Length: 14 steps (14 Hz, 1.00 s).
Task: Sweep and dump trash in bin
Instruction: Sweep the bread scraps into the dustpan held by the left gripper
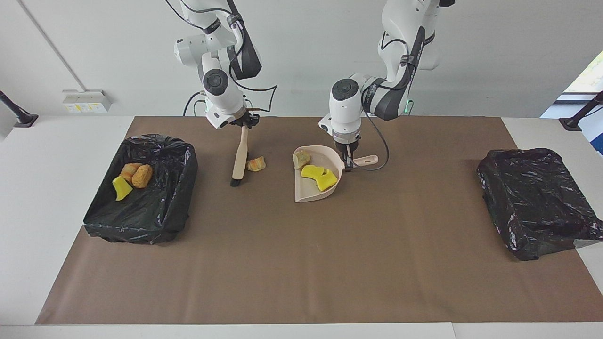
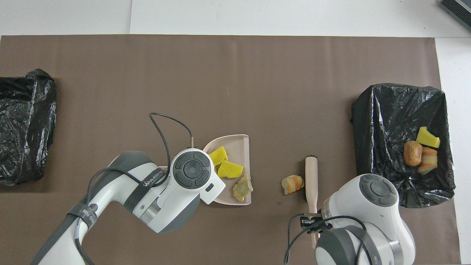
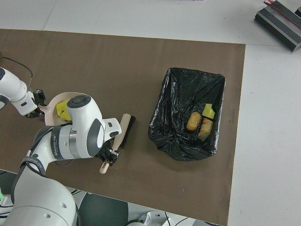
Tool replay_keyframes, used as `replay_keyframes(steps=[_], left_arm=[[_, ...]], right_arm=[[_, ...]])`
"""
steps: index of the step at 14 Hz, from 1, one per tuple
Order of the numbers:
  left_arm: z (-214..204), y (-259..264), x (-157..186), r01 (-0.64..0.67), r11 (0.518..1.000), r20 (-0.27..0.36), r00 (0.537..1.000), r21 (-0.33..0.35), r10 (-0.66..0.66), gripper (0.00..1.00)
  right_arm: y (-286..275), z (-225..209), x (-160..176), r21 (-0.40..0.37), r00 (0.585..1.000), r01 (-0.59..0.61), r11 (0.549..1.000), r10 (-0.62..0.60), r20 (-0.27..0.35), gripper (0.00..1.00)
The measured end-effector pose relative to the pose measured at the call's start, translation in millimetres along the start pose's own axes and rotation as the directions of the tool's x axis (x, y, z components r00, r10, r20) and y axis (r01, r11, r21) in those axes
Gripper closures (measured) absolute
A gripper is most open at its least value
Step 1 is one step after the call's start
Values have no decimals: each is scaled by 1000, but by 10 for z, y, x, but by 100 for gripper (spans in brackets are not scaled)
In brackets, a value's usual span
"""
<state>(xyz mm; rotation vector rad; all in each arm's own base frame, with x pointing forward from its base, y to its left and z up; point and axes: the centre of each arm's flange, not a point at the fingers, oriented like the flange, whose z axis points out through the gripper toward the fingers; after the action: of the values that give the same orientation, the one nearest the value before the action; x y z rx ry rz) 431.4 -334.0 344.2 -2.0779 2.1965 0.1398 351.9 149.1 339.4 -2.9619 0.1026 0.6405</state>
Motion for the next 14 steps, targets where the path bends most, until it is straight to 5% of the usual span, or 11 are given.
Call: replay_keyframes(steps=[5,10,14], left_arm=[[10,96,-55,-18,1000,24,1000,6,18,68],[18,113,-68,-33,999,41,999,15,33,68],[29,111,-81,-26,1000,43,999,13,25,68]], right_arm=[[-622,47,25,189,994,106,976,-102,-28,74],[-1135,94,-22,377,998,61,924,-60,-15,74],[-1333,-320,-24,438,997,78,895,-79,-16,74]])
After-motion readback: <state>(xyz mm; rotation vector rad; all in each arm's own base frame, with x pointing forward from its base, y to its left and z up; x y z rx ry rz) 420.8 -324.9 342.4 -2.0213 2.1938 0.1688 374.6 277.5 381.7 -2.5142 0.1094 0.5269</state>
